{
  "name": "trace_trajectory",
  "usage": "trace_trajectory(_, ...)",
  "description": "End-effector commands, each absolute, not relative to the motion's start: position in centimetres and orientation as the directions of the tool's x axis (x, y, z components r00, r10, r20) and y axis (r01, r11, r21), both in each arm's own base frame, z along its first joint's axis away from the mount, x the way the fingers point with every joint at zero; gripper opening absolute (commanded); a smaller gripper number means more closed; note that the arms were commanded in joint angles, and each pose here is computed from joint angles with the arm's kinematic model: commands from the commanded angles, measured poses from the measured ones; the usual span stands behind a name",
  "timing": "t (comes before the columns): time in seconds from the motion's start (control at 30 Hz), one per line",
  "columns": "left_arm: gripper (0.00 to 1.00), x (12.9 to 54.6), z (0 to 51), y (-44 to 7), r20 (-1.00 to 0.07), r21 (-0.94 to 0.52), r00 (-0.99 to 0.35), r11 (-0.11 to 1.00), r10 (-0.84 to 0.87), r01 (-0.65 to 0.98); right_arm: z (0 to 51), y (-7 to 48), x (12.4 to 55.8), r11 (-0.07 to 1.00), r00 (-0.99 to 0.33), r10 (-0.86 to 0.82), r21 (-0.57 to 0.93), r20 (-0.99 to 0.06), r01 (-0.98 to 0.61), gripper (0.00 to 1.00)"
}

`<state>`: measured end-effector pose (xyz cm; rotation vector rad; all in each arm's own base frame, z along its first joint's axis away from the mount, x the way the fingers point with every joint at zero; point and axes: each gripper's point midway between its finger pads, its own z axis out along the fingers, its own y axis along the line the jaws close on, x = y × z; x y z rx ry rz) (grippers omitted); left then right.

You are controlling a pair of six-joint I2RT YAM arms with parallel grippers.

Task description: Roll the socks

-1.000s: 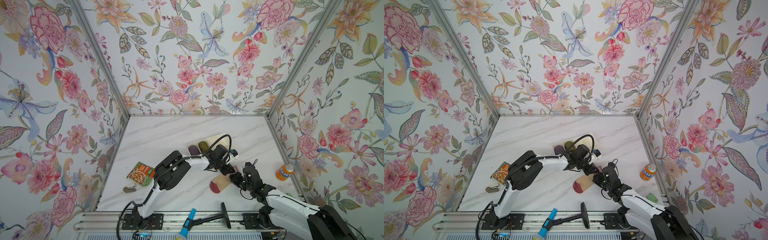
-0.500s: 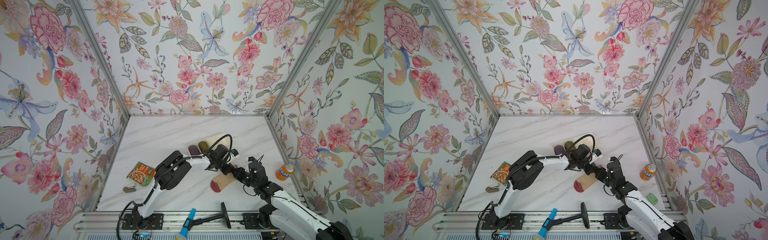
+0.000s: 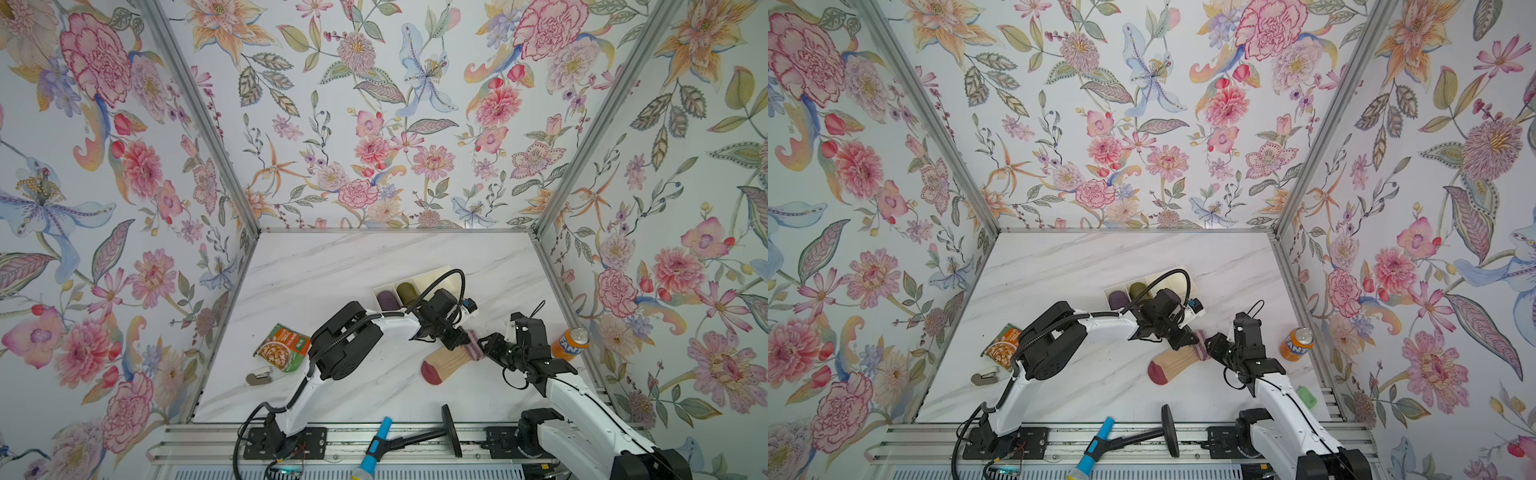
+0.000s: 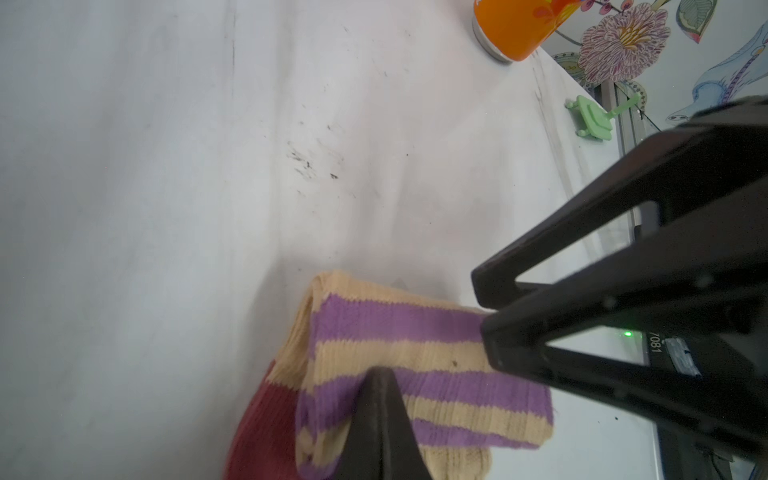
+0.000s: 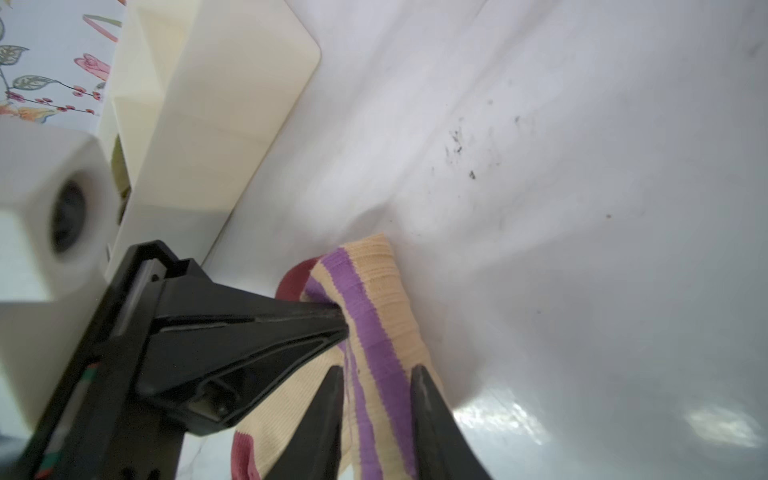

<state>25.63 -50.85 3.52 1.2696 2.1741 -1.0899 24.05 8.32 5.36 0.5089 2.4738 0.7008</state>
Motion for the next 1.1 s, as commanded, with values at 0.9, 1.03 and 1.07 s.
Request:
trace_trajectory(0.9,0.0,24.1,1.5,-48.8,-0.608,-0.447,-0.518,0.28,0.601,0.85,3.6,9.2,25.0,0.741,-0.88,0.376,0.665,-0.292,0.096,0.34)
trace_trajectory(1.03,0.0,24.4,1.6,-48.5,-0.61,-0.455,-0.526,0.281,0.593,0.845,3.0,9.2,24.8,0.738,-0.885,0.377,0.666,-0.273,0.11,0.36)
trace_trajectory(1.07,0.0,24.4,1.6,-48.4,-0.61,-0.459,-0.529,0.282,0.59,0.843,2.9,9.2,24.7,0.738,-0.886,0.378,0.665,-0.268,0.114,0.37)
